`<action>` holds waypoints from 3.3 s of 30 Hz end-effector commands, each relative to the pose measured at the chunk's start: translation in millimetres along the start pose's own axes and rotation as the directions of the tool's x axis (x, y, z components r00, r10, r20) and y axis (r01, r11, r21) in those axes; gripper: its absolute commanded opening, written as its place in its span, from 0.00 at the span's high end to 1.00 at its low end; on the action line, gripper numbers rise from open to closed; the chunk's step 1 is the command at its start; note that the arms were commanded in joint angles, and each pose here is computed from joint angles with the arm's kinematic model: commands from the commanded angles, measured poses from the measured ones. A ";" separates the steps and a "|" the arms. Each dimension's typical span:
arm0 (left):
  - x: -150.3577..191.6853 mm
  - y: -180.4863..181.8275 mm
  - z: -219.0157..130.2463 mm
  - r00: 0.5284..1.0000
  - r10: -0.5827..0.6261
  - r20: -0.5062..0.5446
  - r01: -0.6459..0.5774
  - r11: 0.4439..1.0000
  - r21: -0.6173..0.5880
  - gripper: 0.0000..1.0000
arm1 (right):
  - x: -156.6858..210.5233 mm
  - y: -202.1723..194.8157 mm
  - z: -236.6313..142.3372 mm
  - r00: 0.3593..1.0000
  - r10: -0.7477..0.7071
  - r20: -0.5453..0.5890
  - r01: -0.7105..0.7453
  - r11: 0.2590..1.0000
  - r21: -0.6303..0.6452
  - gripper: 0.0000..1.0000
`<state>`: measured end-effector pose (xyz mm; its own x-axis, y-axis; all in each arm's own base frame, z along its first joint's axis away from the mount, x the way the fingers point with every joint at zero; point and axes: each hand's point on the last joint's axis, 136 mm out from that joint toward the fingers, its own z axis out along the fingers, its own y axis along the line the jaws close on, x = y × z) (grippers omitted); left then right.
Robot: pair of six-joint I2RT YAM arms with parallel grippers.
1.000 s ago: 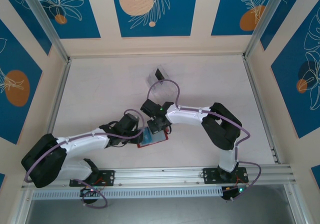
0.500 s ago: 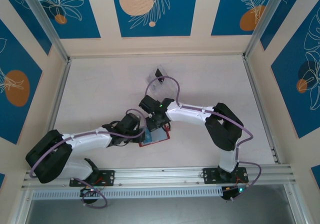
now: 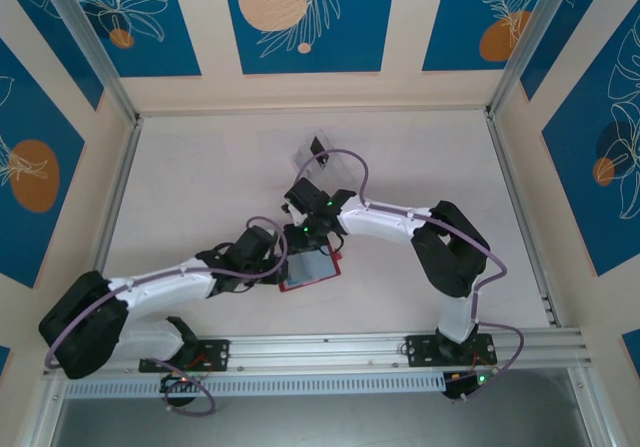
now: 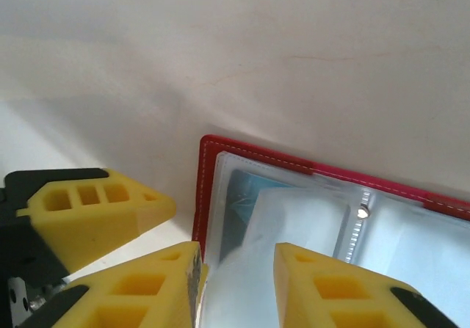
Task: Put the credit cards into the card holder
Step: Flip over the card slot in the card holder, then pick up the credit card from the storage box.
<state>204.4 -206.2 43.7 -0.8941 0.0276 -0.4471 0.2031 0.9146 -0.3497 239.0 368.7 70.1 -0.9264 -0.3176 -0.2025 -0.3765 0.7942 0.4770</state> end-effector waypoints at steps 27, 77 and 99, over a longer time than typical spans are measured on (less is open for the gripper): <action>-11.6 -7.3 -12.0 0.999 0.036 -0.015 -0.036 0.999 -0.013 0.45 | 42.6 -24.7 53.5 0.986 0.036 -0.162 -0.027 0.998 0.057 0.87; 20.5 20.4 29.4 0.993 0.008 -0.116 -0.021 0.994 -0.108 0.59 | -217.3 -117.2 -119.3 0.908 -0.227 0.351 0.038 0.881 0.471 0.62; 23.3 23.0 26.5 0.994 0.000 -0.110 -0.012 0.994 -0.108 0.59 | -246.3 -155.2 -74.4 0.933 -0.245 0.265 0.077 0.852 0.518 0.66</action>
<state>216.7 -215.0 22.4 -0.9045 0.0520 -0.4232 0.1973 0.9309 -0.3073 525.9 284.1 114.8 -0.7622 -0.3364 -0.5531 -0.3669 0.9284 -0.0589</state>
